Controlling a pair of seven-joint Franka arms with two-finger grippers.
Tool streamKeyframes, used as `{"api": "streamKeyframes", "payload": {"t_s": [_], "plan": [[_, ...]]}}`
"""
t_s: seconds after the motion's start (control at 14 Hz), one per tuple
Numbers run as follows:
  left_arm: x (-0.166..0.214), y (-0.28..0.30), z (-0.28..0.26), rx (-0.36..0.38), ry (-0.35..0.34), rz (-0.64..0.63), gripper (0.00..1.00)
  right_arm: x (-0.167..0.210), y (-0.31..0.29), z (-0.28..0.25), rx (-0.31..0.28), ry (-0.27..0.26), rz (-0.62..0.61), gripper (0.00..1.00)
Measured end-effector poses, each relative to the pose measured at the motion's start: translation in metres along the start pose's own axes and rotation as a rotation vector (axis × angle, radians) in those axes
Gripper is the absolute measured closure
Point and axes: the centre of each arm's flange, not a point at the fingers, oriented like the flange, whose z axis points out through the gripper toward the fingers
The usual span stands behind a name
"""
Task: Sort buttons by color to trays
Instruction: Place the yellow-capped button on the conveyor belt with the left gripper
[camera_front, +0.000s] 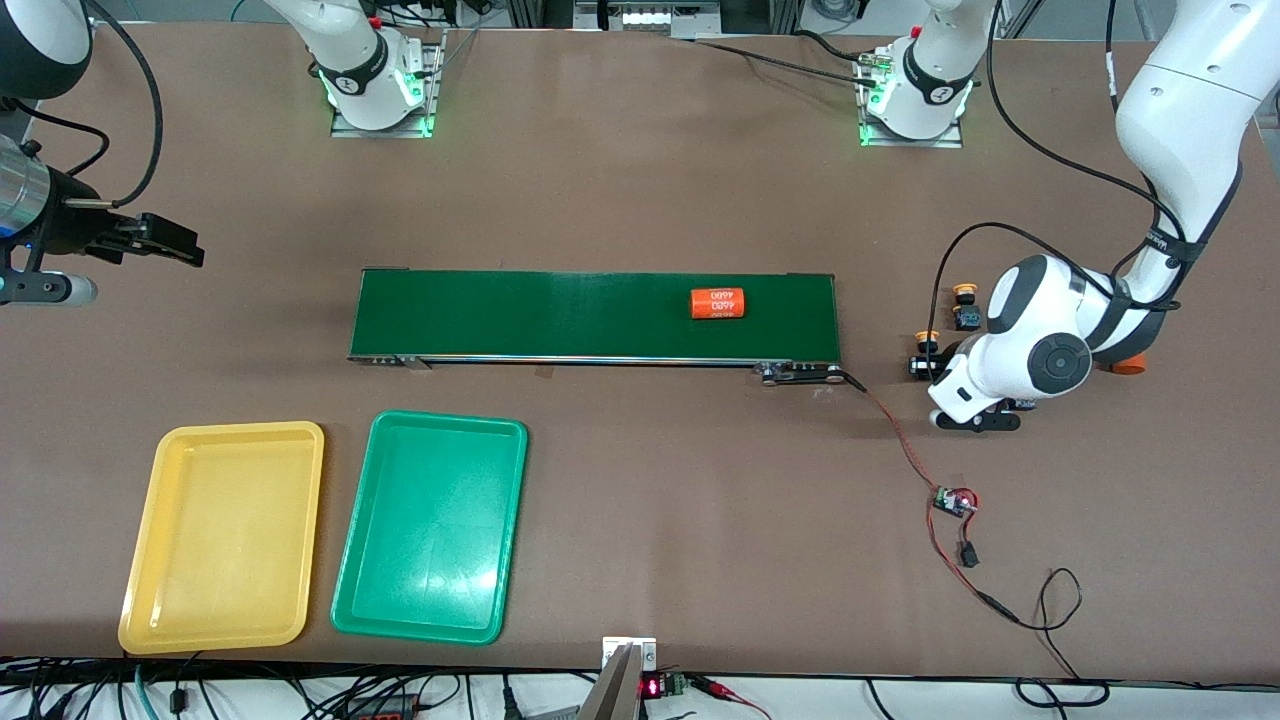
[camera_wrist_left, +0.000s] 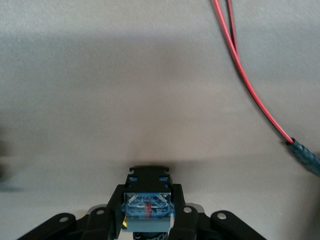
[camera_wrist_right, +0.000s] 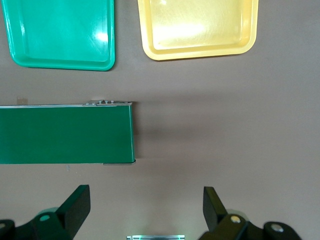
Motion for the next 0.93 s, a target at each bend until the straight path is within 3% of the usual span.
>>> {"api": "streamKeyframes", "payload": {"t_s": [0.21, 0.43, 0.71, 0.93], "plan": [[-0.008, 0.038, -0.055, 0.038, -0.032, 0.030, 0.59, 0.000, 0.000, 0.000, 0.000, 0.000, 0.000, 0.00], [-0.033, 0.116, -0.105, 0.046, -0.006, 0.024, 0.59, 0.000, 0.000, 0.000, 0.000, 0.000, 0.000, 0.00], [-0.057, 0.204, -0.095, 0.034, 0.026, 0.061, 0.59, 0.000, 0.000, 0.000, 0.000, 0.000, -0.001, 0.00], [-0.058, 0.226, -0.070, -0.002, 0.005, 0.054, 0.59, 0.000, 0.000, 0.000, 0.000, 0.000, -0.001, 0.00]]}}
